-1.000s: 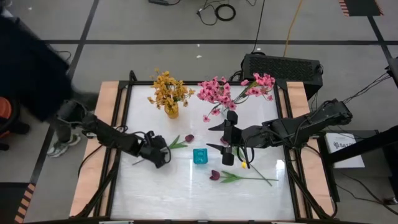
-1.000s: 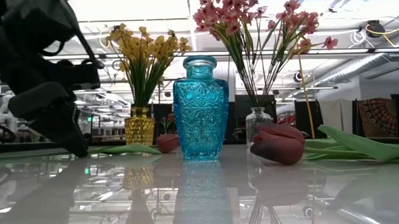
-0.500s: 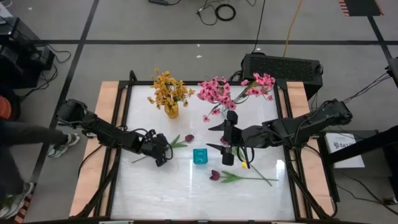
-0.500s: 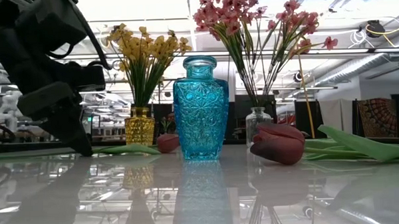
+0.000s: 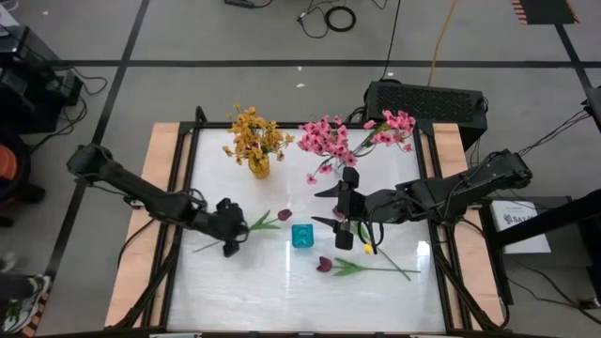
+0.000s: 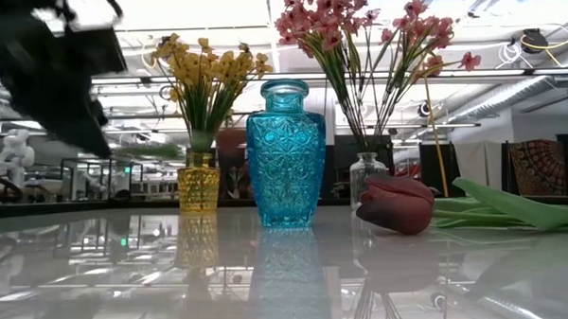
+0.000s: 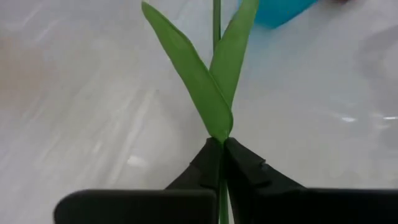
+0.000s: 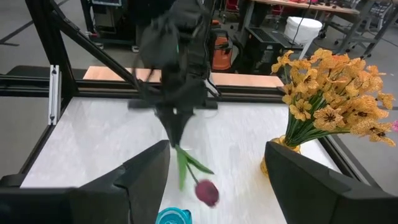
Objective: Sort flowers into vase by color
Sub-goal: Put the top left dark red flower into the blue vase
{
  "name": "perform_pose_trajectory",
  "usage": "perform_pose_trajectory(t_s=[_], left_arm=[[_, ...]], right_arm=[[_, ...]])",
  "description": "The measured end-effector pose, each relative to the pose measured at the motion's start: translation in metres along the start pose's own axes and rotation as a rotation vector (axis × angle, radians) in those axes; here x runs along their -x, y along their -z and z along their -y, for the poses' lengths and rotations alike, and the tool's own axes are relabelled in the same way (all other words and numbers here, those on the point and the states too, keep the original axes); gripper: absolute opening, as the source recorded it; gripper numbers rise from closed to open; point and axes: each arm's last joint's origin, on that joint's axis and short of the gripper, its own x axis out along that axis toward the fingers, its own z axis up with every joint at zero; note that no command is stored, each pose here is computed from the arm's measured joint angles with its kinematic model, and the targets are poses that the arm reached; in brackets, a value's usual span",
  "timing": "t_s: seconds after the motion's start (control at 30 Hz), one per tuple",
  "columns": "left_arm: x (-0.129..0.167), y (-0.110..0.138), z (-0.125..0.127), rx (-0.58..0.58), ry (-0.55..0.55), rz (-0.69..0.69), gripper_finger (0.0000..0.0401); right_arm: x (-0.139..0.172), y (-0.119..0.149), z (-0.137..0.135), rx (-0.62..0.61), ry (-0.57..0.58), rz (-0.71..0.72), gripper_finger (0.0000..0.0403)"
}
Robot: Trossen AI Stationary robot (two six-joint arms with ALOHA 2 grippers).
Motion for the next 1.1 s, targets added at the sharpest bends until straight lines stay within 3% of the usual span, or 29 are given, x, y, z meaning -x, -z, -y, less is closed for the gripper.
perform_pose_trajectory(t_s=[0.13,0.23,0.43,0.6,0.8,1.1], left_arm=[[0.032,-0.002,0.001,-0.027,0.081,0.081,0.0014],[0.057,-0.010,0.003,-0.064,0.140,0.217,0.0014],[0.105,-0.041,0.014,-0.220,0.242,0.600,0.0014],[0.132,-0.065,0.022,-0.329,0.217,0.947,0.0014],[0.144,-0.081,0.032,-0.390,0.186,1.205,0.0015],[0.128,-0.094,0.059,-0.470,0.305,1.463,0.0015]], right_arm=[[0.000,0.000,0.000,0.002,0.000,-0.002,0.0256],[0.000,0.000,0.000,-0.004,0.000,-0.002,0.0256],[-0.001,-0.001,-0.001,-0.032,-0.001,0.016,0.0256],[-0.011,-0.001,-0.006,-0.094,-0.007,0.063,0.0256],[-0.041,0.017,-0.025,-0.117,-0.052,0.079,0.0256],[-0.071,0.011,-0.041,-0.131,-0.068,0.338,0.0256]])
